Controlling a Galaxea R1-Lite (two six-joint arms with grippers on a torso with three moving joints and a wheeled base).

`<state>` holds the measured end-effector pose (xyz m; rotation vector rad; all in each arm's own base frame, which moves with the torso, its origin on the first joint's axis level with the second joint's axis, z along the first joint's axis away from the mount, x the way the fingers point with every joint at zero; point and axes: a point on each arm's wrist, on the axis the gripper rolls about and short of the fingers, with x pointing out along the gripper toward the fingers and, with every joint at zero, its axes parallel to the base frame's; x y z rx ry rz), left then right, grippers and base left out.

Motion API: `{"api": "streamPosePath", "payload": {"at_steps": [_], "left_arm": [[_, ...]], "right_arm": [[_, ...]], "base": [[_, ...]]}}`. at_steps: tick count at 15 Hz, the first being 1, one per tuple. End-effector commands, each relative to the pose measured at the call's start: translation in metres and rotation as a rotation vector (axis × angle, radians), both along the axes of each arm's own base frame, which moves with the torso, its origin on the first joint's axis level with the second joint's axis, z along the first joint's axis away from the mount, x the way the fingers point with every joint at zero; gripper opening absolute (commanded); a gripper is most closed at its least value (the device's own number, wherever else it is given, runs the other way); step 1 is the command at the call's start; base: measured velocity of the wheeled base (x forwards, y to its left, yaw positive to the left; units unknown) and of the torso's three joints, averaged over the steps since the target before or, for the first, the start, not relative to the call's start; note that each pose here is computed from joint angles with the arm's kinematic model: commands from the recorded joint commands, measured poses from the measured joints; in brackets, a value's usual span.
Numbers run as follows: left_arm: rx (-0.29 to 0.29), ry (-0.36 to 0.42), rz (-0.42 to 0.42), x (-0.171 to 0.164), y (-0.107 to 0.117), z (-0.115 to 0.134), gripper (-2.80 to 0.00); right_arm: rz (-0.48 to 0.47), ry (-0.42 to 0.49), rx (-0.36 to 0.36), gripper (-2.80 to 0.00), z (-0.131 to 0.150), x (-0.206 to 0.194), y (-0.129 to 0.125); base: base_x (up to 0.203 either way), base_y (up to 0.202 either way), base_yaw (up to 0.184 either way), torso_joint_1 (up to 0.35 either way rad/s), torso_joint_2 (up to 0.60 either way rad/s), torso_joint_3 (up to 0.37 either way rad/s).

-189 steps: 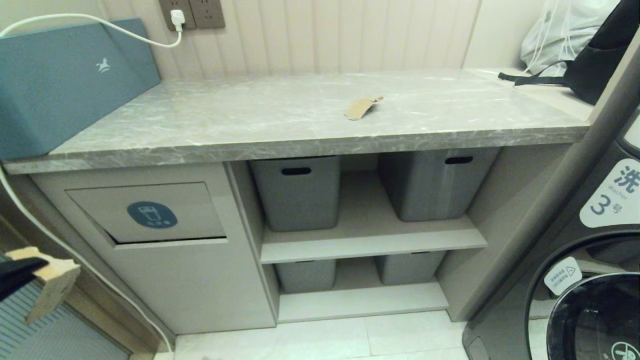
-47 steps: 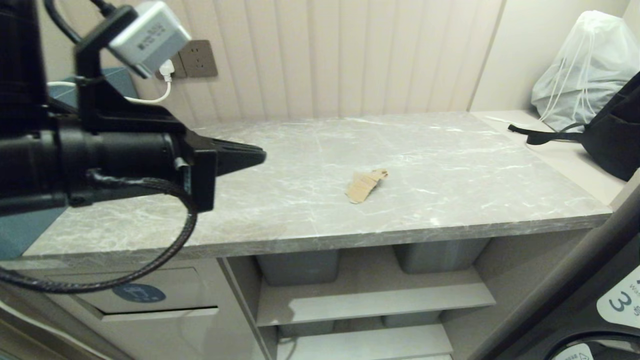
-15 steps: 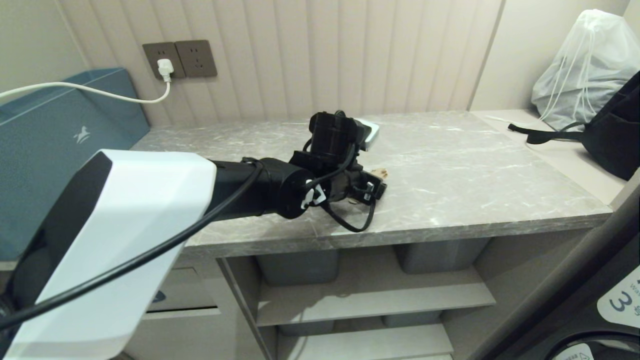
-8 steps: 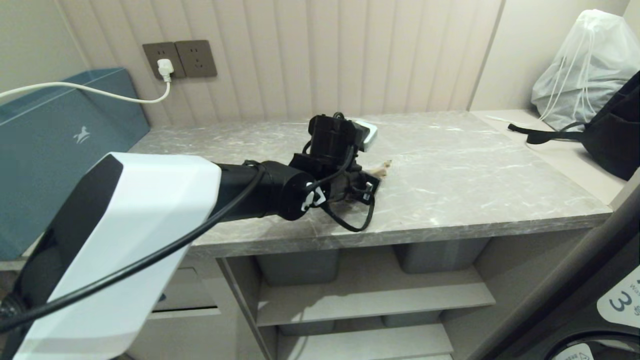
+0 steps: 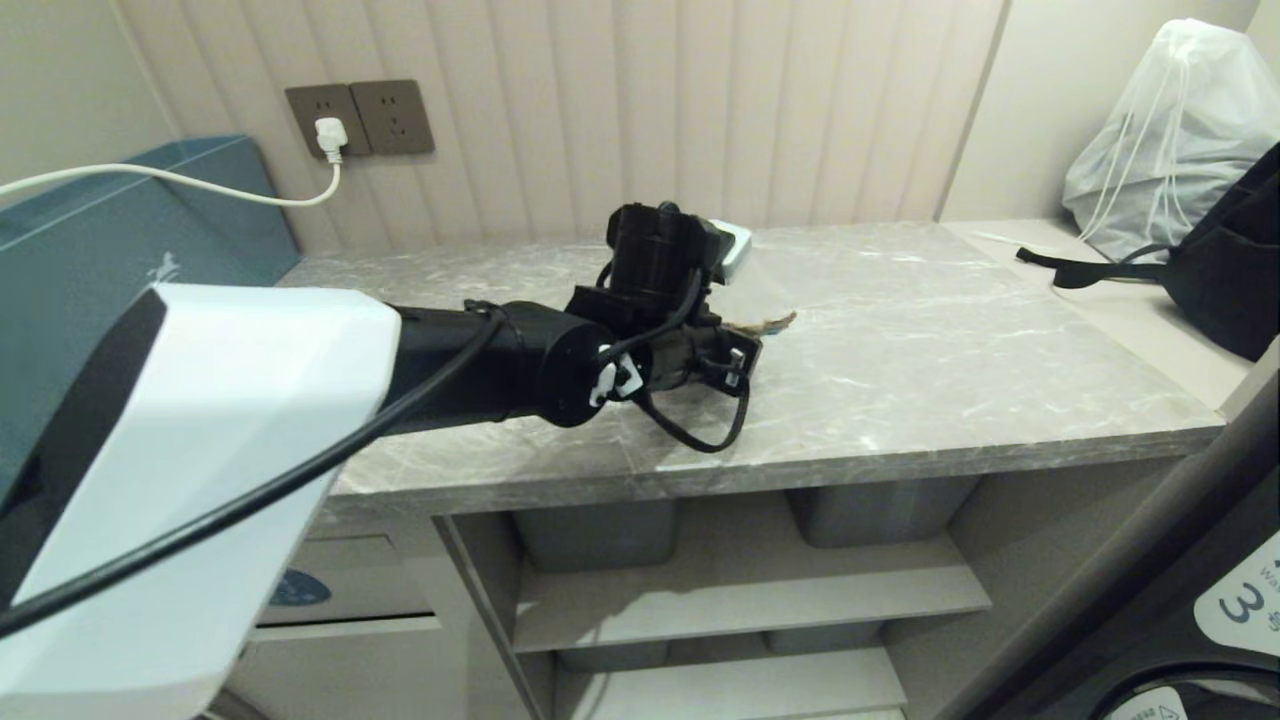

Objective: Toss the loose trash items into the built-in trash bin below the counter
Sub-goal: Pick up the garbage, then put the garbage in the trash can

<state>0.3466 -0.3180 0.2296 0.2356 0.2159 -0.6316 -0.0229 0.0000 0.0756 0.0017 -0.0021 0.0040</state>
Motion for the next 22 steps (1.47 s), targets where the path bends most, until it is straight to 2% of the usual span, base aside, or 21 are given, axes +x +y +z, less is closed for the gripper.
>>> {"api": "streamPosePath", "payload": {"at_steps": [1, 3, 4, 5, 7, 8, 10, 12, 14, 18, 19, 22], "left_arm": [[-0.047, -0.030, 0.001, -0.015, 0.012, 0.029, -2.80], [-0.148, -0.068, 0.010, -0.054, 0.047, 0.086, -2.80], [-0.227, -0.089, 0.017, -0.085, 0.077, 0.119, -2.80], [-0.305, -0.093, 0.029, -0.114, 0.107, 0.142, -2.80], [-0.437, -0.094, 0.083, -0.167, 0.172, 0.167, -2.80], [-0.482, -0.084, 0.132, -0.189, 0.204, 0.167, -2.80], [-0.542, -0.051, 0.267, -0.224, 0.257, 0.149, -2.80], [-0.580, 0.003, 0.418, -0.252, 0.290, 0.115, -2.80], [-0.600, 0.060, 0.528, -0.273, 0.304, 0.079, -2.80], [-0.584, 0.144, 0.672, -0.302, 0.314, 0.009, -2.80], [-0.605, 0.165, 0.712, -0.308, 0.315, -0.006, -2.80], [-0.838, 0.281, 0.847, -0.310, 0.317, -0.018, -2.80]], "right_arm": [[0.001, -0.001, 0.000, -2.80, 0.000, 0.000, 0.000], [0.001, -0.001, 0.000, -2.80, 0.000, 0.000, 0.000], [0.001, -0.001, 0.000, -2.80, 0.000, 0.000, 0.000], [0.002, -0.001, -0.003, -2.80, 0.000, 0.000, 0.000], [0.002, -0.001, -0.003, -2.80, 0.000, 0.000, 0.000], [0.002, -0.001, -0.003, -2.80, 0.000, 0.000, 0.000], [0.002, -0.001, -0.003, -2.80, 0.000, 0.000, 0.000], [0.002, -0.001, -0.002, -2.80, 0.000, 0.000, 0.000], [0.002, -0.001, -0.003, -2.80, 0.000, 0.000, 0.000], [0.001, -0.001, -0.002, -2.80, 0.000, 0.000, 0.000], [0.001, -0.001, -0.002, -2.80, 0.000, 0.000, 0.000], [0.001, -0.001, -0.002, -2.80, 0.000, 0.000, 0.000]], "base": [[0.000, 0.000, 0.000, 0.000, 0.00, 0.000], [0.000, 0.000, 0.000, 0.000, 0.00, 0.000], [0.000, 0.000, 0.000, 0.000, 0.00, 0.000], [0.000, 0.000, 0.000, 0.000, 0.00, 0.000], [0.000, 0.000, 0.000, 0.000, 0.00, 0.000], [0.000, 0.000, 0.000, 0.000, 0.00, 0.000], [0.000, 0.000, 0.000, 0.000, 0.00, 0.000], [0.000, 0.000, 0.000, 0.000, 0.00, 0.000], [0.000, 0.000, 0.000, 0.000, 0.00, 0.000], [0.000, 0.000, 0.000, -0.033, 0.07, 0.048], [0.000, 0.000, 0.000, -0.147, 0.37, 0.199], [0.000, 0.000, 0.000, -0.196, 0.45, 0.254]]}}
